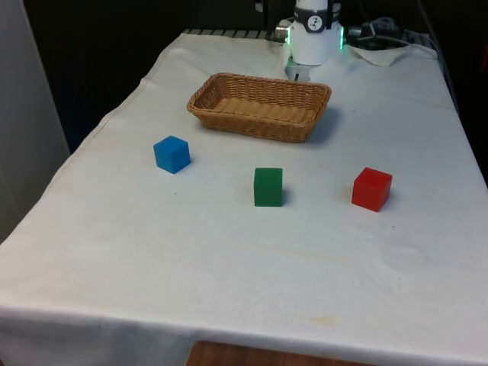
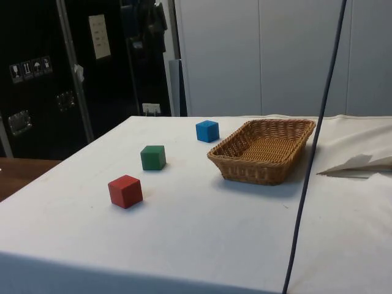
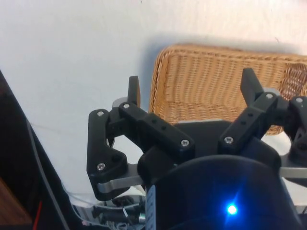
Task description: Pick up the blue cube and place it into the basket.
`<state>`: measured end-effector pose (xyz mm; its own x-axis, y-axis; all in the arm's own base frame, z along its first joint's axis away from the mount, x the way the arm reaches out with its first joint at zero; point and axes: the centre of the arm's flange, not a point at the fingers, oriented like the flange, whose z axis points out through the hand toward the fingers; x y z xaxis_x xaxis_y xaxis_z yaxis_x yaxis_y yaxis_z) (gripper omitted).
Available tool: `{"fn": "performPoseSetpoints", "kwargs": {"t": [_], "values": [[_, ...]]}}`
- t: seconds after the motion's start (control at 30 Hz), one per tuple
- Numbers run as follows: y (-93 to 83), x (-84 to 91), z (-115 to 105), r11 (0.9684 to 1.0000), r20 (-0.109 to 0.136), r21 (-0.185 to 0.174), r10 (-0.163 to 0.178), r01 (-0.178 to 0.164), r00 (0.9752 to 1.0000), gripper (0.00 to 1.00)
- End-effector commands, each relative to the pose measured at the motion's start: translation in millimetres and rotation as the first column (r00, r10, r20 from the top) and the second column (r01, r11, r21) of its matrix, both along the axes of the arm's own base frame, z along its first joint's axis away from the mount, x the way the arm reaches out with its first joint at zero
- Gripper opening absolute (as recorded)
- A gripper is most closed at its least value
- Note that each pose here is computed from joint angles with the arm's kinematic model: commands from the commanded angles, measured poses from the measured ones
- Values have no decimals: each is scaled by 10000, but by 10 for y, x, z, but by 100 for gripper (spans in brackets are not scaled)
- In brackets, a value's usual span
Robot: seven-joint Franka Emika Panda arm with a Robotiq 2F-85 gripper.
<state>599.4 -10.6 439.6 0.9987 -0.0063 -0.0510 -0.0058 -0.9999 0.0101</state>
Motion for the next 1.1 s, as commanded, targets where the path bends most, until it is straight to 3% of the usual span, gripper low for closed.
{"fn": "performPoseSetpoints", "kwargs": {"t": [0.0,0.43,0.5,0.73,0.77,0.97,1.0,1.03,1.07], "values": [[0,46,-45,10000,40,-6,22,-22,10000,100],[63,321,-325,10000,320,-36,84,-83,9995,100],[56,307,-324,10000,270,-34,93,-93,9996,100],[82,424,-552,9999,609,-69,136,-132,9981,100],[64,408,-525,9999,519,-52,114,-111,9986,100],[119,471,-694,9997,887,-100,241,-233,9958,100],[131,473,-722,9996,916,-106,278,-269,9954,100],[114,469,-702,9997,798,-73,222,-217,9966,100],[138,473,-747,9995,936,-107,299,-290,9952,100]]}}
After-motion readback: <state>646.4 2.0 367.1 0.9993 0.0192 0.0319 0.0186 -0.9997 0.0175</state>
